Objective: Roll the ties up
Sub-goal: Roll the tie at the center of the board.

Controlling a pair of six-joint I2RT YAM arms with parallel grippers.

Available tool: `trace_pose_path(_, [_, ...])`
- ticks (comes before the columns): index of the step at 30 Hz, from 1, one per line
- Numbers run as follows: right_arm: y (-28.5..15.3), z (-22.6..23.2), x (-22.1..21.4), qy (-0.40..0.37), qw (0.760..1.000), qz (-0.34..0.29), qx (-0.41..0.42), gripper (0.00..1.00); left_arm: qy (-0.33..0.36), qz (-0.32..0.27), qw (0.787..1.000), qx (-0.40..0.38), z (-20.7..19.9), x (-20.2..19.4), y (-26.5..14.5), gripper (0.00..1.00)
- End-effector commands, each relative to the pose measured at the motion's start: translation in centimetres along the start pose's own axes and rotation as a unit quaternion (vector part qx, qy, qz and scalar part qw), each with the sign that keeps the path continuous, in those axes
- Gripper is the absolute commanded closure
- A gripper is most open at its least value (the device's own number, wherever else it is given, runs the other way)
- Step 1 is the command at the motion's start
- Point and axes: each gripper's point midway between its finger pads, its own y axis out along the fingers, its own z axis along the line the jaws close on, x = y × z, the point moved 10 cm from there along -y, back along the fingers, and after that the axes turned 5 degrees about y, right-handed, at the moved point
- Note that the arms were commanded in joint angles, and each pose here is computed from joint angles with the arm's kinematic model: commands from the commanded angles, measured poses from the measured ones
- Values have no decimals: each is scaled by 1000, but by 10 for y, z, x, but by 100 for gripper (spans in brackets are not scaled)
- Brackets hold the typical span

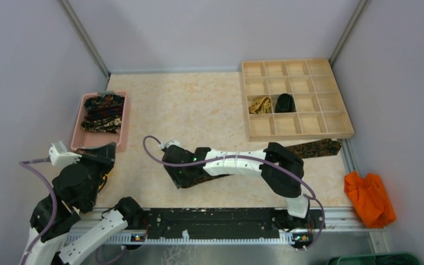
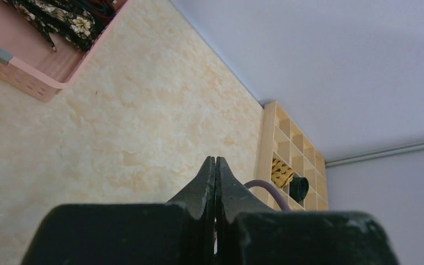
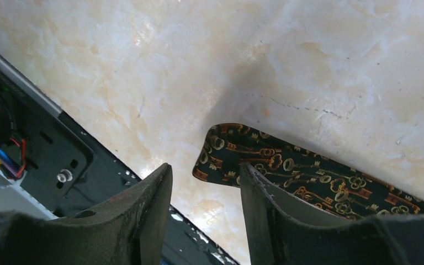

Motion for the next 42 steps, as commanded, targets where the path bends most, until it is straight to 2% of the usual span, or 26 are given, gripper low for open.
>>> trace_pose_path(1, [-1, 6, 5, -2, 1000, 6, -6, 53, 25, -6, 1000, 12, 16, 1, -5, 100])
trace_pose_path(7, [18, 7, -1, -9, 999, 35, -15, 65, 25, -10, 1000, 3, 20, 4, -9, 100])
trace_pose_path(11, [28, 11, -2, -10, 999, 42, -19, 67, 29, -5, 1000, 2, 21, 2, -10, 100])
trace_pose_path(15, [31, 10, 1, -9, 998, 36, -41, 77, 31, -6, 999, -1, 22, 3, -10, 100])
trace_pose_path(21, [33, 17, 8, -13, 1000, 22, -10, 95, 36, -6, 999, -1, 22, 1, -9, 100])
trace_pose_path(24, [31, 23, 10, -15, 999, 18, 24, 100, 38, -6, 999, -7, 20, 1, -8, 100])
trace_pose_path(28, [16, 27, 13, -20, 997, -5, 71, 100, 47, -1, 999, -14, 16, -6, -3, 100])
trace_pose_path(32, [1, 26, 15, -15, 988, -14, 156, 100, 68, 12, 997, -26, 6, -26, 14, 100])
trace_pose_path(38, [-20, -3, 14, 26, 968, -34, 247, 100, 106, 63, 992, -38, -11, -67, 43, 100])
trace_pose_path(42, [-27, -30, 6, 55, 962, -35, 266, 100, 127, 84, 987, -43, -18, -85, 56, 100])
